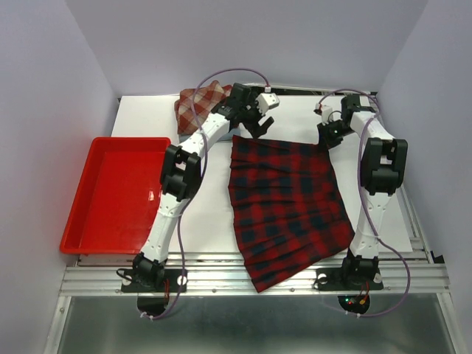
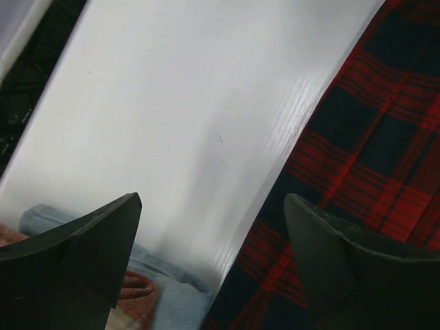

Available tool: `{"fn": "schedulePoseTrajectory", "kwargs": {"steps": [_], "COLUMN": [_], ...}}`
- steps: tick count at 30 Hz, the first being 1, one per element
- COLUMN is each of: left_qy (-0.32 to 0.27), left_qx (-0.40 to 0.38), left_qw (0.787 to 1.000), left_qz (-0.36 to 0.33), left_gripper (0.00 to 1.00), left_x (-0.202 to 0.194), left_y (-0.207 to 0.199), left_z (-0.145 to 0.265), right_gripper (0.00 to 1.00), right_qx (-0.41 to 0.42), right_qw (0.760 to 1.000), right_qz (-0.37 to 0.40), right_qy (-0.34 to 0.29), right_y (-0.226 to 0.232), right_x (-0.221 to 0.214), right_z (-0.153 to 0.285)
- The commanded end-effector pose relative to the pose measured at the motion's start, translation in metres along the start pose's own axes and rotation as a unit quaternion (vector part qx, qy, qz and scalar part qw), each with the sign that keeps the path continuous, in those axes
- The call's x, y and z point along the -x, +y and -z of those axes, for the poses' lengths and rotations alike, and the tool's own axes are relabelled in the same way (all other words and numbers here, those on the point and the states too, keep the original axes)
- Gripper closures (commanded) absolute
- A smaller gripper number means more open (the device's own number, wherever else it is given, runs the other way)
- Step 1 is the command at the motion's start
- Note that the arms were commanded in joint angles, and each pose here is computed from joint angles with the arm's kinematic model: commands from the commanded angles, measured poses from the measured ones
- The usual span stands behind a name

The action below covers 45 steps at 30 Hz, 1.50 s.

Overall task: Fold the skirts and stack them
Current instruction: Fold the skirt

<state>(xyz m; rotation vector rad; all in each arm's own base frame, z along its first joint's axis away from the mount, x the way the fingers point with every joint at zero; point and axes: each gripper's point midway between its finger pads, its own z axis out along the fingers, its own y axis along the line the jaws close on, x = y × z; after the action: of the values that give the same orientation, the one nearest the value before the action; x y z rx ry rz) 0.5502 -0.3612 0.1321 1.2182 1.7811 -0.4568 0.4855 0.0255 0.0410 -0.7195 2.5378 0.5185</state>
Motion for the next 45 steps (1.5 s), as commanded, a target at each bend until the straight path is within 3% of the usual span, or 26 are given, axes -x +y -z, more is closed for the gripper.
{"fn": "schedulePoseTrajectory", "kwargs": {"steps": [1, 11, 19, 20, 21, 22, 23, 29, 34, 41, 45], "left_qy": [0.034, 0.119, 0.191, 0.196, 0.201, 0.210, 0.212, 0.125, 0.058, -0.012, 0.008], "left_qx": [-0.027, -0.067, -0.113, -0.114, -0.114, -0.101, -0.087, 0.054, 0.139, 0.177, 0.163], "left_qw": [0.999, 0.991, 0.975, 0.974, 0.973, 0.972, 0.973, 0.990, 0.988, 0.984, 0.986], "left_qz": [-0.002, -0.010, -0.007, -0.008, -0.010, -0.013, -0.013, -0.016, -0.023, -0.019, -0.048], "left_gripper": [0.04, 0.14, 0.42, 0.47, 0.66, 0.92, 1.00, 1.00, 1.00, 1.00, 1.00], "left_x": [-0.035, -0.083, -0.116, -0.119, -0.120, -0.124, -0.123, -0.055, 0.009, 0.073, 0.078], "left_y": [-0.010, -0.034, -0.064, -0.065, -0.065, -0.060, -0.054, 0.032, 0.077, 0.075, 0.030], "left_z": [-0.007, -0.008, 0.005, 0.006, 0.009, 0.011, 0.012, 0.042, 0.082, 0.133, 0.156], "right_gripper": [0.99, 0.99, 0.99, 0.99, 0.99, 0.99, 0.99, 0.99, 0.99, 0.99, 0.99], "right_qx": [-0.021, -0.024, -0.016, -0.014, -0.013, -0.015, -0.015, -0.036, -0.065, -0.094, -0.081], "right_qw": [0.999, 0.998, 0.998, 0.998, 0.998, 0.997, 0.997, 0.994, 0.985, 0.971, 0.962], "right_qz": [0.032, 0.048, 0.053, 0.054, 0.055, 0.056, 0.056, 0.047, 0.052, 0.095, 0.148], "right_qy": [-0.018, -0.024, -0.037, -0.040, -0.041, -0.044, -0.046, -0.091, -0.150, -0.200, -0.215], "right_y": [-0.002, -0.001, 0.007, 0.008, 0.009, 0.009, 0.010, 0.010, 0.011, 0.015, 0.034], "right_x": [0.012, 0.016, 0.022, 0.023, 0.024, 0.026, 0.027, 0.051, 0.080, 0.110, 0.111], "right_z": [0.022, 0.028, 0.036, 0.038, 0.039, 0.041, 0.042, 0.058, 0.081, 0.116, 0.131]}}
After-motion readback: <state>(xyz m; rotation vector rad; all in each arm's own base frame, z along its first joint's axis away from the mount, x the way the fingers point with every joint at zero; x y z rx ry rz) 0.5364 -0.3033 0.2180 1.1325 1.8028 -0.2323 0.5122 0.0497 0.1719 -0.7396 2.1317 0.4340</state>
